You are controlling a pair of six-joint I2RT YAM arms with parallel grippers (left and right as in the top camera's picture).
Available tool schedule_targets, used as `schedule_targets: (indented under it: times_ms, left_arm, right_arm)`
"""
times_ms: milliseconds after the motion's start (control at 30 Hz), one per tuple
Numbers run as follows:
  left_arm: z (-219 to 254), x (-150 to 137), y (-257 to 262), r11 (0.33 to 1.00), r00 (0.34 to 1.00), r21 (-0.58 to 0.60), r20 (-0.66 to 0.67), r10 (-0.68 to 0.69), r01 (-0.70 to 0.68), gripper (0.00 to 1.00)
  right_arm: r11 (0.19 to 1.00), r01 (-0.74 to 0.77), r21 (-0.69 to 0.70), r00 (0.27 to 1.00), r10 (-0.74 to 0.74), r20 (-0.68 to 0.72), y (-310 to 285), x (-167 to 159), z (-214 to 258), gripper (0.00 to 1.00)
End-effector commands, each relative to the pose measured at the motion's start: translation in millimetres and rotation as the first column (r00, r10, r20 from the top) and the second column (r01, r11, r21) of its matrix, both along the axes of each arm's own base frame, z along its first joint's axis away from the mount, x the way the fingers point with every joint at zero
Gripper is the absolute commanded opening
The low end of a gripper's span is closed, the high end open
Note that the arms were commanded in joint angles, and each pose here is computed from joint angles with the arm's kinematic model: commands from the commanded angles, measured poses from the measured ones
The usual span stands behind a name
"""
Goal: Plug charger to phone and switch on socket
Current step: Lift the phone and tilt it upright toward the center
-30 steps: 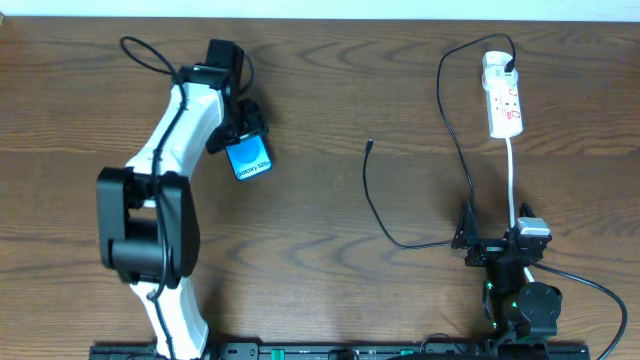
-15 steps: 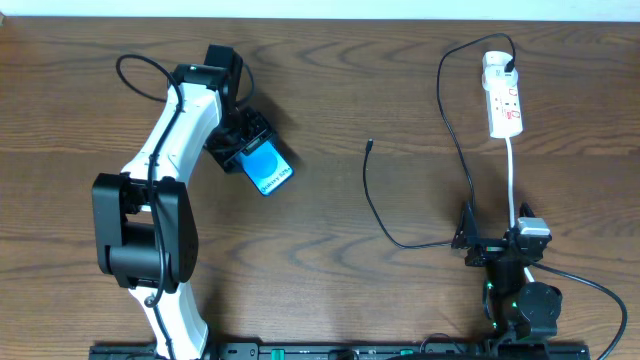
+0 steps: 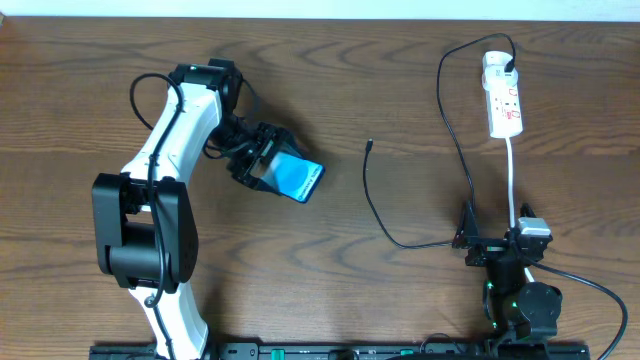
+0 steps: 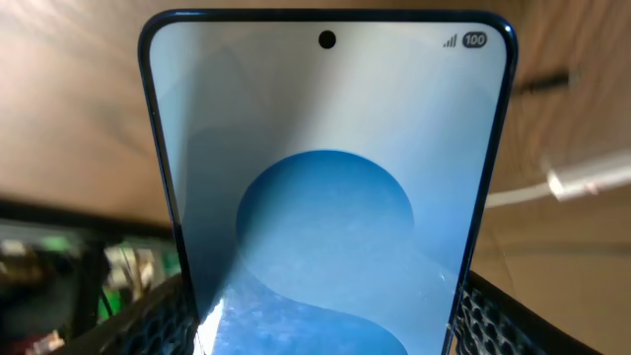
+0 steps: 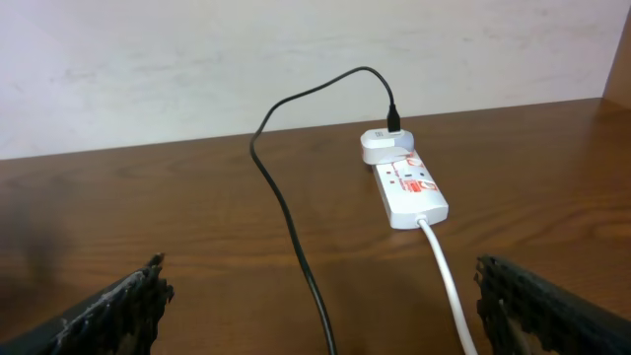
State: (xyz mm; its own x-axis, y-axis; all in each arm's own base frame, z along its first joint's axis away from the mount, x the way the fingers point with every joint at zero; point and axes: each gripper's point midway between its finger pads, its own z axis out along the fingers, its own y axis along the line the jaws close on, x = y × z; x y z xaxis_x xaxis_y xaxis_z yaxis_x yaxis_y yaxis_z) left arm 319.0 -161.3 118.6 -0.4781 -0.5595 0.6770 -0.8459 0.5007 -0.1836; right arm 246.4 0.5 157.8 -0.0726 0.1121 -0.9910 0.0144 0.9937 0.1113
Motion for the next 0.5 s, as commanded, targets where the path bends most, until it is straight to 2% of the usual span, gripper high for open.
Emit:
schedule_targets:
  times_ms: [0,200,467]
  left_arm:
    - [37.5,-2.5,-21.4,0.981,0.997,-0.186,-0.052,0.05,-0.059,0.08]
    - [58.7,-11.8,-31.8,0.951,0.986,-0.287,-0.151,0.07,-0.112,0.07]
    - [63.2,-13.5,-33.6,0.944,0.982,-0.305,-0.174,0.074,-0.125,0.07]
  right_arm:
    - [1.0,0.009,0.001,1.0,-0.009,0.002,-1.2,-0.1,-0.4,0.99]
    - [1.0,-0.024,0.006,1.0,0.024,0.001,4.6,-0.2,-0.7,0.99]
    - [0.993,-0.114,0.037,0.993,0.114,0.004,20.5,-1.1,0.0,0.99]
